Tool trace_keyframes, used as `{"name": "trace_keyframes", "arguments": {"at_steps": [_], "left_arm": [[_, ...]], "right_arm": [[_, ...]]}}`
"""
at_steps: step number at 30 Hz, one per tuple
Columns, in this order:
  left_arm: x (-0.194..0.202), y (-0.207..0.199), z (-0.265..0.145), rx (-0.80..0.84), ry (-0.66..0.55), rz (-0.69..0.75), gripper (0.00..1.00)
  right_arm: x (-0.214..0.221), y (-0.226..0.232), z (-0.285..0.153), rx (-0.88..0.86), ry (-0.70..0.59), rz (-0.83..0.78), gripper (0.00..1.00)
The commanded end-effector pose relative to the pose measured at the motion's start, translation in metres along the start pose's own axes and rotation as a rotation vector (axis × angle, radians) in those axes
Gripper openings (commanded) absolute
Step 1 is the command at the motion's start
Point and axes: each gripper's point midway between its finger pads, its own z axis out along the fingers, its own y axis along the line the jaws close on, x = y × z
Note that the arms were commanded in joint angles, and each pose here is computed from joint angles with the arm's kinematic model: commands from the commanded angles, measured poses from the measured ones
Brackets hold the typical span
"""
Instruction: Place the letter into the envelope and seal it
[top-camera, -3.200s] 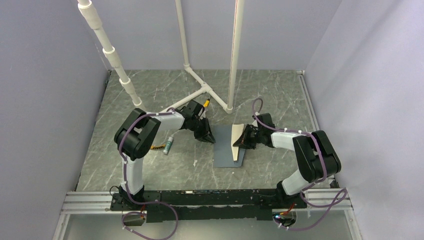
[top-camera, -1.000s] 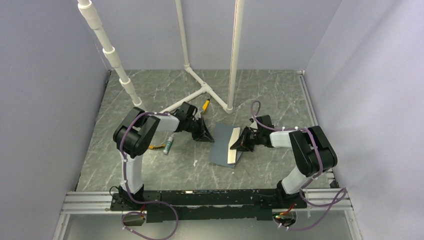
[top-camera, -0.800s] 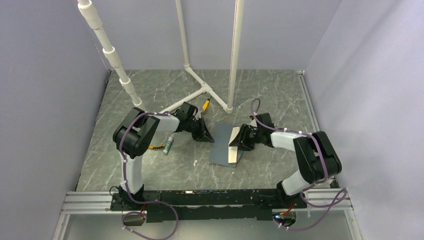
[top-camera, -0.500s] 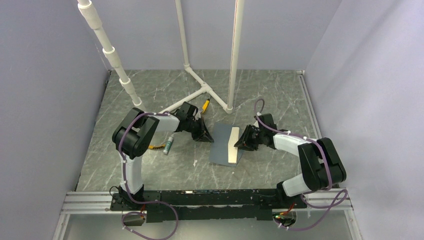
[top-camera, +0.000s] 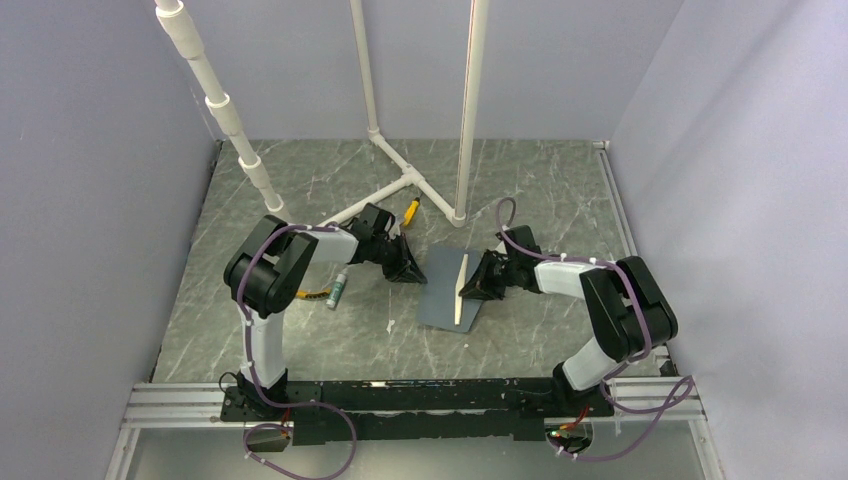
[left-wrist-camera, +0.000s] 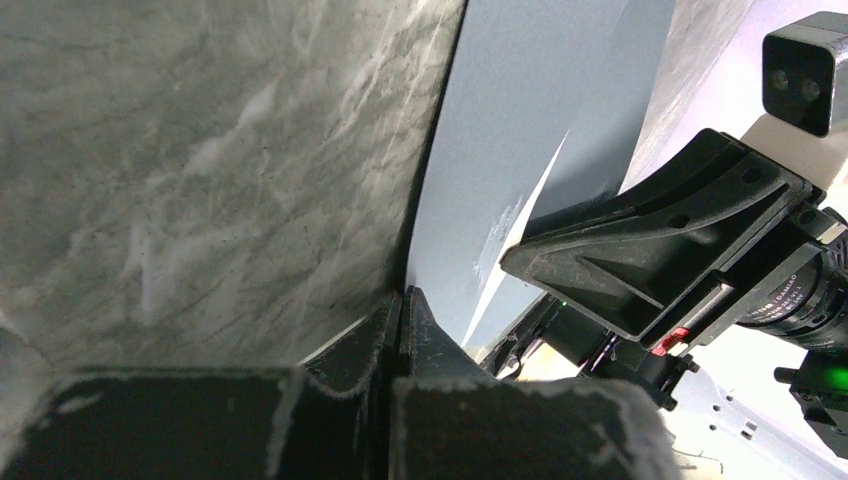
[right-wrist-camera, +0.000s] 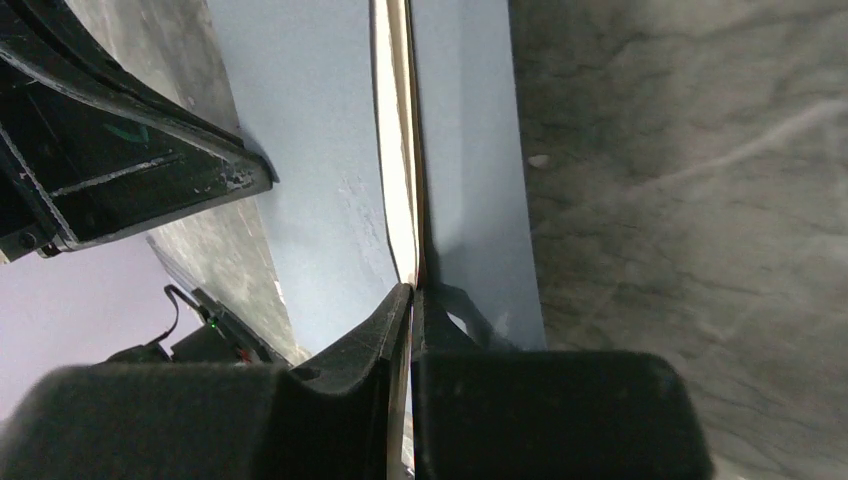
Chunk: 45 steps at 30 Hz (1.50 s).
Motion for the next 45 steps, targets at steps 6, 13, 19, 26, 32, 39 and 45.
{"name": "trace_keyframes", "arguments": {"at_steps": [6,13,19,26,32,39,45], "left_arm": [[-0.001,0.001,-0.006,-0.024,-0.055,-0.003,0.11],[-0.008,0.006,-0.022,-0.130,-0.101,0.062,0.53],[0.000,0.006,-0.015,-0.115,-0.057,0.066,0.53],[0.015,0.006,-0.001,-0.085,0.000,0.051,0.28],[0.015,0.005,0.002,-0.079,0.003,0.051,0.18],[0.002,-0.005,-0.010,-0.124,-0.051,0.120,0.26],[-0.014,-0.036,-0.057,-0.187,-0.148,0.284,0.63]], "right_arm": [[-0.005,0.010,0.004,0.028,-0.071,-0.017,0.13],[-0.012,0.004,-0.020,0.112,-0.145,-0.051,0.40],[-0.006,-0.001,-0.008,0.113,-0.108,-0.023,0.38],[-0.013,0.007,0.006,0.078,-0.092,-0.020,0.19],[-0.011,0.012,0.015,0.054,-0.060,-0.019,0.14],[-0.026,0.024,-0.006,0.074,-0.138,-0.068,0.18],[-0.037,0.043,-0.054,0.055,-0.291,-0.153,0.36]]}}
